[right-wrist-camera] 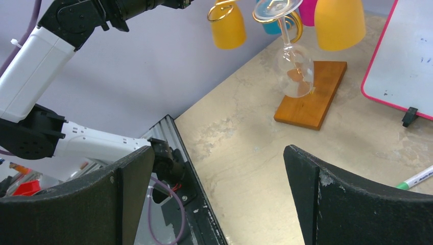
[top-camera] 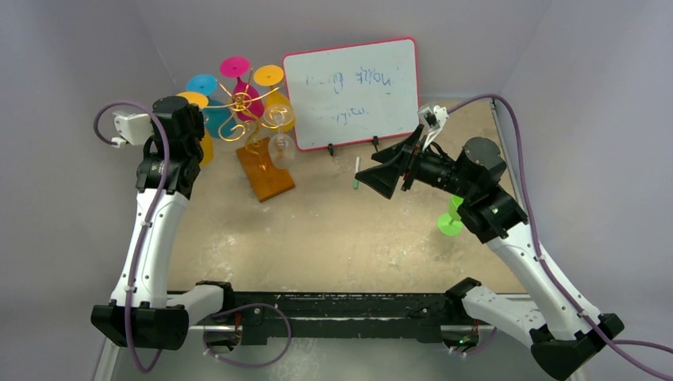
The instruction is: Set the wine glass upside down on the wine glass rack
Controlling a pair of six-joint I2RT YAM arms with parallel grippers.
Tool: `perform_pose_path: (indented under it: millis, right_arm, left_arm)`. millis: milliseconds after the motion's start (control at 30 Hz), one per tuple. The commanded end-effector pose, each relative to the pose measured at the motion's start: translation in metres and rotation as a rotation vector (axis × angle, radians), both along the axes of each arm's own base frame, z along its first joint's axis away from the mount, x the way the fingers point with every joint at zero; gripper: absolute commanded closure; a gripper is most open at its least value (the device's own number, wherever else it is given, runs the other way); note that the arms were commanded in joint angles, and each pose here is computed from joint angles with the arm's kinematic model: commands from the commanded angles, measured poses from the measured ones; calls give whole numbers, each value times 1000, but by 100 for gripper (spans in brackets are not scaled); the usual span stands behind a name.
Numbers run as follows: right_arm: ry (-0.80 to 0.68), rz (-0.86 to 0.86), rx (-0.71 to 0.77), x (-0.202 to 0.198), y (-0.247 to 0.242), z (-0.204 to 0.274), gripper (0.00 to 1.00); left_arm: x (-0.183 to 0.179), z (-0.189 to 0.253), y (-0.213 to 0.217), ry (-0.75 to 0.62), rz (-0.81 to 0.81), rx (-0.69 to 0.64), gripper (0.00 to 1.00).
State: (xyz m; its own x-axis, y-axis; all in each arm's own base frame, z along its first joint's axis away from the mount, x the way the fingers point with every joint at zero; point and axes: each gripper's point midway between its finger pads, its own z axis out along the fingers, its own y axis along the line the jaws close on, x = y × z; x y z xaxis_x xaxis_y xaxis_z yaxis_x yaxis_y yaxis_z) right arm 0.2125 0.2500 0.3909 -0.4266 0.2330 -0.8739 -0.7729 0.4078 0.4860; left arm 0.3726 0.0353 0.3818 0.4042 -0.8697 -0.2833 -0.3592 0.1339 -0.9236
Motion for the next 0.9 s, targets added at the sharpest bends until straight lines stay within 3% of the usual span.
perform_pose_path:
  millis: [0, 867]
  right_arm:
    - [-68, -17, 22, 0, -3, 22, 0]
    - [-18, -78, -9, 8, -9, 10, 0]
  left_arm:
    - [-7, 23, 1, -86, -7, -22, 100]
    - [-16, 15, -16, -69, -106, -43, 100]
